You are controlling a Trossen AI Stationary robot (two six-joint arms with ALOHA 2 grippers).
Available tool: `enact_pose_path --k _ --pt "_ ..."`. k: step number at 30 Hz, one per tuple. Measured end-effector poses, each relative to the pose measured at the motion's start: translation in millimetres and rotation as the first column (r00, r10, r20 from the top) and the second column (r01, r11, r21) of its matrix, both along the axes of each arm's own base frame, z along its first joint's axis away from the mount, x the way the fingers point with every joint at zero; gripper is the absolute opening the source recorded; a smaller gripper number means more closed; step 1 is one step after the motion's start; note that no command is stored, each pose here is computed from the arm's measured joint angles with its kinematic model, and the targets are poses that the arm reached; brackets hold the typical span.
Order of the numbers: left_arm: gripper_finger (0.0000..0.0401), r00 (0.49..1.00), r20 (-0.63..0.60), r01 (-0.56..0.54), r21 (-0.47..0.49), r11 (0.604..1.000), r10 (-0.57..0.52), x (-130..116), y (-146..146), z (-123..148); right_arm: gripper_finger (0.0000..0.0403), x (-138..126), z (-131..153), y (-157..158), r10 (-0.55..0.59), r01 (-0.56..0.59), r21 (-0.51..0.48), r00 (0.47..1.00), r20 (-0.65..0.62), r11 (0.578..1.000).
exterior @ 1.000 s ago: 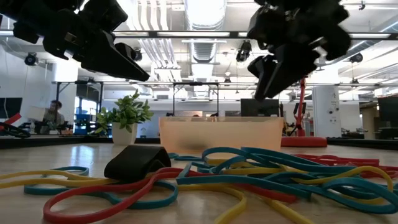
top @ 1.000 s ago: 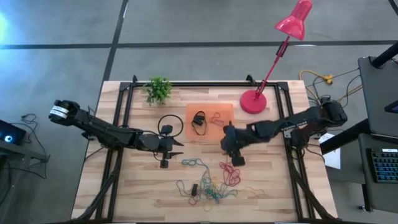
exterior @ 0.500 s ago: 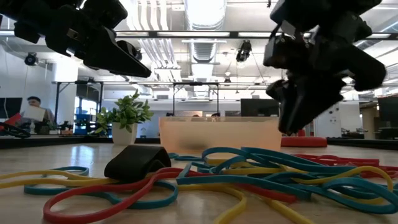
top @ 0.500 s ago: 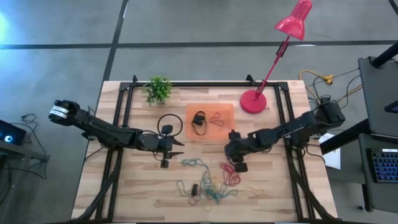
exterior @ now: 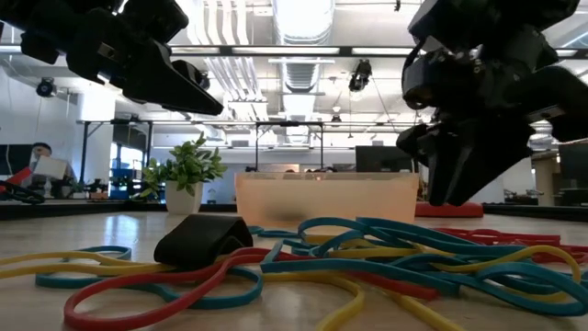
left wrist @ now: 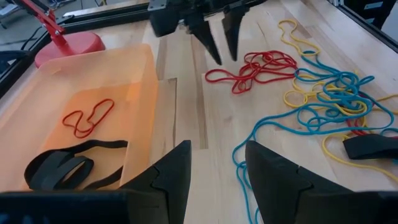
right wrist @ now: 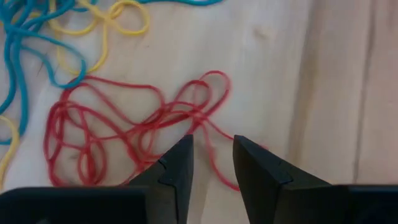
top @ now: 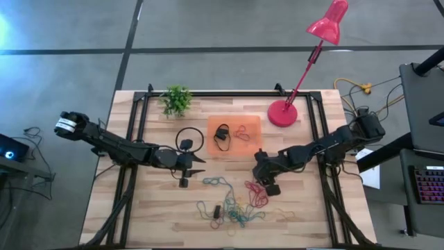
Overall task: Pick and place rubber bands into bin
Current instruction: Put the red rubber band into the bin
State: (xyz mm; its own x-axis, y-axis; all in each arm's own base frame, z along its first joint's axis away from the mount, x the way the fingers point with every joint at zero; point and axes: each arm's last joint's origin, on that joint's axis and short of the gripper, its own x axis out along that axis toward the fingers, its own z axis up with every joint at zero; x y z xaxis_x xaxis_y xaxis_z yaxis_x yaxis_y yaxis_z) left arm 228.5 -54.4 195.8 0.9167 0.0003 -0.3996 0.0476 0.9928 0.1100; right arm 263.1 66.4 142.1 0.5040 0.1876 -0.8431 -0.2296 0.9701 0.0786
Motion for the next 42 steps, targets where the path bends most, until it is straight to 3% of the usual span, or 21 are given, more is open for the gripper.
enact_pose_path --k 16,21,30,38,42 --pt "0.0137 1.0 0.003 0.0 -0.002 1.0 0.0 0 0 0 0.0079 -1 -9 5 0.017 -0.018 0.018 0.997 0.078 1.0" --pt "0.0137 1.0 0.002 0.0 -0.002 1.0 0.0 0 0 0 0.0073 5 -28 9 0.023 -0.023 0.006 1.0 0.013 1.0" --pt "0.0137 1.0 0.007 0.0 -0.003 1.0 0.0 0 0 1 0.0072 15 -33 12 0.008 -0.008 0.003 1.0 0.002 1.0" --pt "0.0137 1.0 0.008 0.0 -0.004 1.0 0.0 0 0 1 0.0018 11 -27 10 0.014 -0.014 -0.009 1.0 -0.003 1.0" --pt "0.0137 1.0 0.009 -0.001 -0.004 1.0 0.001 0 0 1 0.001 9 -19 10 0.016 -0.016 -0.004 1.0 0.02 1.0"
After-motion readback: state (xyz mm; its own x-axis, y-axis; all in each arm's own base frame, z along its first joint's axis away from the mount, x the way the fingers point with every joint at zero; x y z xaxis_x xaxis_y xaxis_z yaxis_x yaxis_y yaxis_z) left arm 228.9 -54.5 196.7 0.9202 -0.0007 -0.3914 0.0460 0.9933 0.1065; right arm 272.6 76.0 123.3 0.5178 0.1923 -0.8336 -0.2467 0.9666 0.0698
